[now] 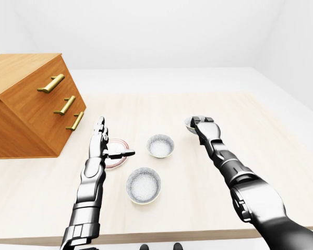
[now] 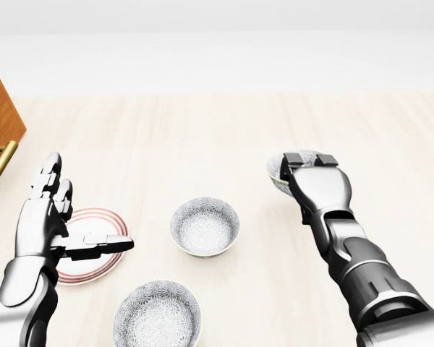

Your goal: Stack the bowl at the front on the bowl in the middle.

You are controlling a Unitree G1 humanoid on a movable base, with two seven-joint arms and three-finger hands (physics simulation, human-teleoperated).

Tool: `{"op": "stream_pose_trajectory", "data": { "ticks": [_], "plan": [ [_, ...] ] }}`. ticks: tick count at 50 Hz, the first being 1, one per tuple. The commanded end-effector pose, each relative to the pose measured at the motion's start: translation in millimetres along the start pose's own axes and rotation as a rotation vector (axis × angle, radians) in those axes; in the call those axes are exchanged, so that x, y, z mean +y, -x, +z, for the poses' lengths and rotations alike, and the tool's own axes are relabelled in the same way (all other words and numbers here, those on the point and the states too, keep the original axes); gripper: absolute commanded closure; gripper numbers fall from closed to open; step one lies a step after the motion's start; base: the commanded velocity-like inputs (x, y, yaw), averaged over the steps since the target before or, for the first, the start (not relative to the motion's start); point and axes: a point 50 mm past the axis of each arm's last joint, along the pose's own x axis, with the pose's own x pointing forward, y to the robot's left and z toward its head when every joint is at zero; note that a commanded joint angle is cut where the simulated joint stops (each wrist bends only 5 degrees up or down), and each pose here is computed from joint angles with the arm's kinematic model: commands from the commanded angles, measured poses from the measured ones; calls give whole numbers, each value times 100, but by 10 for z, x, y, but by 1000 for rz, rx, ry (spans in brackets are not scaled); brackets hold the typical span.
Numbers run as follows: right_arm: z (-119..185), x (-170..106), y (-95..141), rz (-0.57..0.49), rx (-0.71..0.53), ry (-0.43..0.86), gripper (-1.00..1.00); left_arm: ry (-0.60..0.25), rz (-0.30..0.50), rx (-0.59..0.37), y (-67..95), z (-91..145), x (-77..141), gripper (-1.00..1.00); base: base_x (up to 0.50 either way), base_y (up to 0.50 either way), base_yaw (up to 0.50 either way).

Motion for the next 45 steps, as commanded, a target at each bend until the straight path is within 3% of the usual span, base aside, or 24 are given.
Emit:
{"op": "stream_pose_trajectory", "data": {
  "ticks": [1,18,30,45],
  "plan": [
    [106,-117,-29,-82,-57,33,100,-1,-1,1,-4,-2,-7,-100,0,0,0],
    [733,-271,140,-90,-250,-121,100,-1,-2,-1,3,6,-16,-100,0,0,0],
    [823,-405,334,-131,-305,-156,100,-1,-5,-1,7,3,-27,-100,0,0,0],
    [798,-240,732,-126,-319,-173,100,1,-8,0,20,-6,-42,-100,0,0,0]
  ]
}}
